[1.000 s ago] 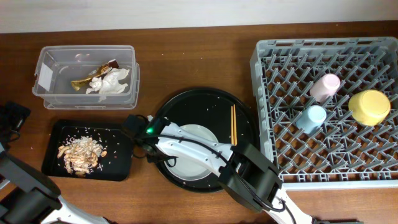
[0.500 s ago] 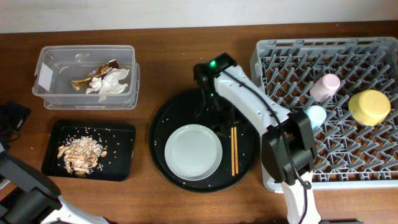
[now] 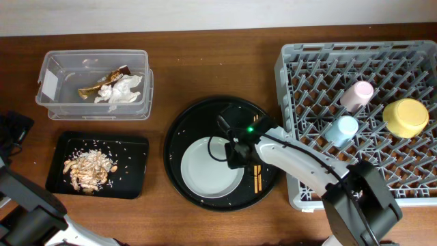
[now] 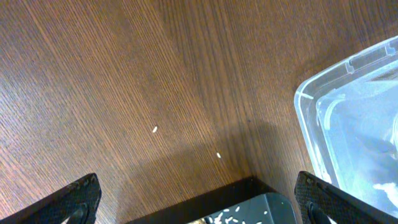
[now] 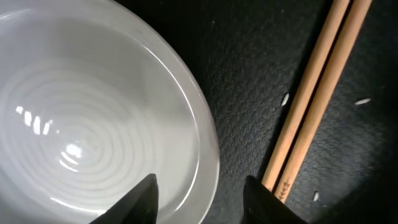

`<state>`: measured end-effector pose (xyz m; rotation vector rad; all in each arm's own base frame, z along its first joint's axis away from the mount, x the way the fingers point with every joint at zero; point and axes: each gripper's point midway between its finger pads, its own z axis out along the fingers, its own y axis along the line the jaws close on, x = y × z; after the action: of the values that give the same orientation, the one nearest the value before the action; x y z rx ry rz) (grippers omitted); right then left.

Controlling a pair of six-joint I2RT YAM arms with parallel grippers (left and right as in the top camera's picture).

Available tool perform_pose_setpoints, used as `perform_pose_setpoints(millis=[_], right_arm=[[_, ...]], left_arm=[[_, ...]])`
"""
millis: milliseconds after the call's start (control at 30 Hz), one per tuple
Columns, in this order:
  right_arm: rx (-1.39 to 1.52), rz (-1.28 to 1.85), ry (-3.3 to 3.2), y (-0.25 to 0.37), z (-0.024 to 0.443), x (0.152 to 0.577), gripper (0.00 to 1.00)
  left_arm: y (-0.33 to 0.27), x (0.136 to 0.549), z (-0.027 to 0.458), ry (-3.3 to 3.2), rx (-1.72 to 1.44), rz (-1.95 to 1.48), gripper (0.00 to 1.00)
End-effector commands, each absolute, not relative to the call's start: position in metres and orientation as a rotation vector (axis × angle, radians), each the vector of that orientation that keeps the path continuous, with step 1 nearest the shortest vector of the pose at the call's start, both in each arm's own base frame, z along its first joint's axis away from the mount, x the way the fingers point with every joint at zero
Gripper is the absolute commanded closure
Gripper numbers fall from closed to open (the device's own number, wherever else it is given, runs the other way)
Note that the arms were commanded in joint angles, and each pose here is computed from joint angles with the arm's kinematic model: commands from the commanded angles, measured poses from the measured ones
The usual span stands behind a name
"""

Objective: Sort waste into correct bins and load items into the dishwasher rack
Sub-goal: 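Lift the white plate and stand it upright in the rack's back row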

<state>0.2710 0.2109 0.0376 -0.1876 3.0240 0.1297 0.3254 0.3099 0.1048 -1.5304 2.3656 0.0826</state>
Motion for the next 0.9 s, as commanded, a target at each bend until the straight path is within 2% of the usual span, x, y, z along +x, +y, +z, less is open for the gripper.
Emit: perform_pose_setpoints(millis=[0,67,133,200,267,300,333,367,467,533,633,700,800,867], right_arm=[[-0.143,0.134,3.037,0.212,0.024,0.268,0.57],[-0.025,0.136,3.047,0.212,0.018,0.268,0.58],[-0.019,0.109,3.076,0.210,-0.007,0.266,0.58],[-0.019,0.120,3.076,0.212,-0.007,0.267,0.62],[-0.019,0.121,3.075,0.212,-0.007,0.267,0.74],[-0.021,0.152,3.082,0.216,-0.004,0.266,0.87],[-0.021,0.151,3.084,0.217,0.003,0.268,0.94],[-0.022,0.154,3.081,0.219,0.013,0.270,0.96],[0.012,0.050,3.067,0.207,0.057,0.285,0.96],[0.155,-0.145,2.999,0.157,0.122,0.313,0.96],[0.159,-0.106,2.871,0.106,0.217,0.345,0.96],[0.338,-0.203,2.737,0.041,0.266,0.359,0.96],[0.585,-0.597,2.588,-0.063,0.284,0.361,0.96],[0.650,-0.701,2.516,-0.088,0.285,0.372,0.96]], left_arm=[[0.311,0.326,0.117,2.336,-1.521,0.088,0.01],[0.311,0.326,0.117,2.336,-1.521,0.088,0.01],[0.311,0.326,0.117,2.336,-1.521,0.088,0.01],[0.311,0.326,0.117,2.336,-1.521,0.088,0.01],[0.311,0.326,0.117,2.336,-1.521,0.088,0.01],[0.311,0.326,0.117,2.336,-1.521,0.088,0.01],[0.311,0.326,0.117,2.336,-1.521,0.088,0.01],[0.311,0.326,0.117,2.336,-1.521,0.088,0.01],[0.311,0.326,0.117,2.336,-1.521,0.088,0.01],[0.311,0.326,0.117,2.336,-1.521,0.088,0.01],[0.311,0.326,0.117,2.336,-1.521,0.088,0.01],[0.311,0.326,0.117,2.336,-1.521,0.088,0.01],[0.311,0.327,0.117,2.334,-1.519,0.089,0.01],[0.314,0.330,0.119,2.318,-1.509,0.094,0.01]])
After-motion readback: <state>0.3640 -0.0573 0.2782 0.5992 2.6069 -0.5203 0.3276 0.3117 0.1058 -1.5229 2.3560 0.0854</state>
